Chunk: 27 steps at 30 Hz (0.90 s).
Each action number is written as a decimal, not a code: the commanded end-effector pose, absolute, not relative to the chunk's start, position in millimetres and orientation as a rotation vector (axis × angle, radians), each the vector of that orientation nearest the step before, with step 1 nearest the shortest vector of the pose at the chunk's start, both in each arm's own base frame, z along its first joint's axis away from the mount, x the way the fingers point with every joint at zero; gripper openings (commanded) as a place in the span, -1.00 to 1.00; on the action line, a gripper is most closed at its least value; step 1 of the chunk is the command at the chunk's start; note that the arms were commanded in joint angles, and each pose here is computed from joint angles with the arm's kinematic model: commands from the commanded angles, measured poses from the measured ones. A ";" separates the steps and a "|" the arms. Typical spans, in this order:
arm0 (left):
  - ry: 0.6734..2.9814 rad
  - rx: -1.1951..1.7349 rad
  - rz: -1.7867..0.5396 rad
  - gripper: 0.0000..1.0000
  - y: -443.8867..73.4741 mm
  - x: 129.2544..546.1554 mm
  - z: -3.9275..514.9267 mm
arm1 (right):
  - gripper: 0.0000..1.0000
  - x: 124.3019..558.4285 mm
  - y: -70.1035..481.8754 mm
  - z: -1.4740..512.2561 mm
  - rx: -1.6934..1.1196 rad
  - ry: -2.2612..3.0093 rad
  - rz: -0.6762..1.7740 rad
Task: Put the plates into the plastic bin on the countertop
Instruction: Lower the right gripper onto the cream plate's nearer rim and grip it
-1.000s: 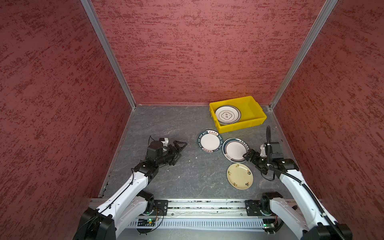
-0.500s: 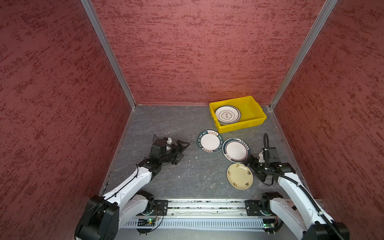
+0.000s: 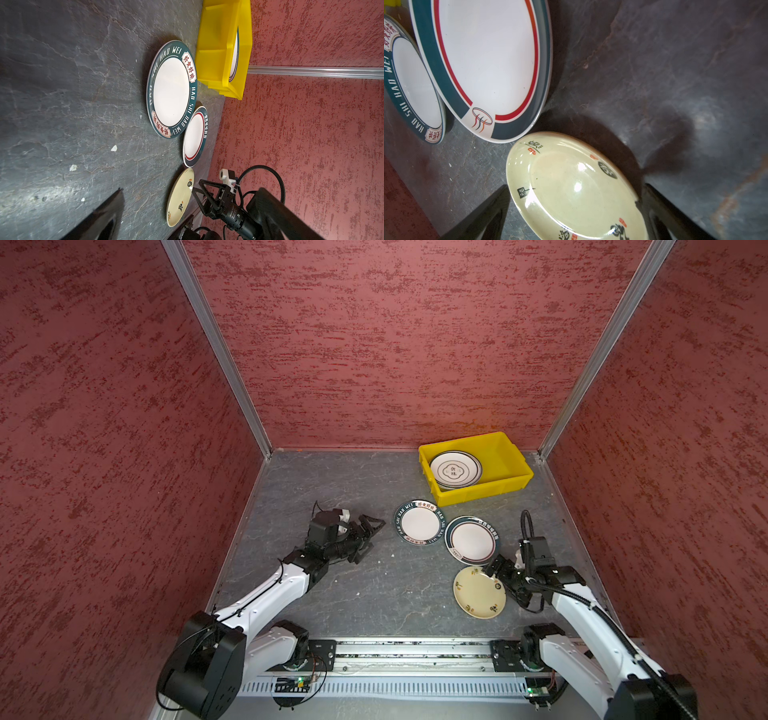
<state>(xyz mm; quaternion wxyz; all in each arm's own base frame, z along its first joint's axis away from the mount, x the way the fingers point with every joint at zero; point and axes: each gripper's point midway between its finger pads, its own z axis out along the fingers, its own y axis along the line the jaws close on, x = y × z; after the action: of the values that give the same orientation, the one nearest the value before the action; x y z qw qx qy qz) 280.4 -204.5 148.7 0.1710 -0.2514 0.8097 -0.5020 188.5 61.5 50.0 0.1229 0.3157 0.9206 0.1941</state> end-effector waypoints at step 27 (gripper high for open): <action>2.295 -0.689 -1.475 0.99 -209.8 286.6 149.0 | 0.38 179.7 81.0 31.3 0.975 2.740 0.617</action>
<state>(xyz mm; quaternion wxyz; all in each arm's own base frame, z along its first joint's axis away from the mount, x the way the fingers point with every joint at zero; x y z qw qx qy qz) 282.9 -209.0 145.0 0.1600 -0.2447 0.8091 -0.5097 180.2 73.8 32.9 0.0879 0.3208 0.9244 0.1866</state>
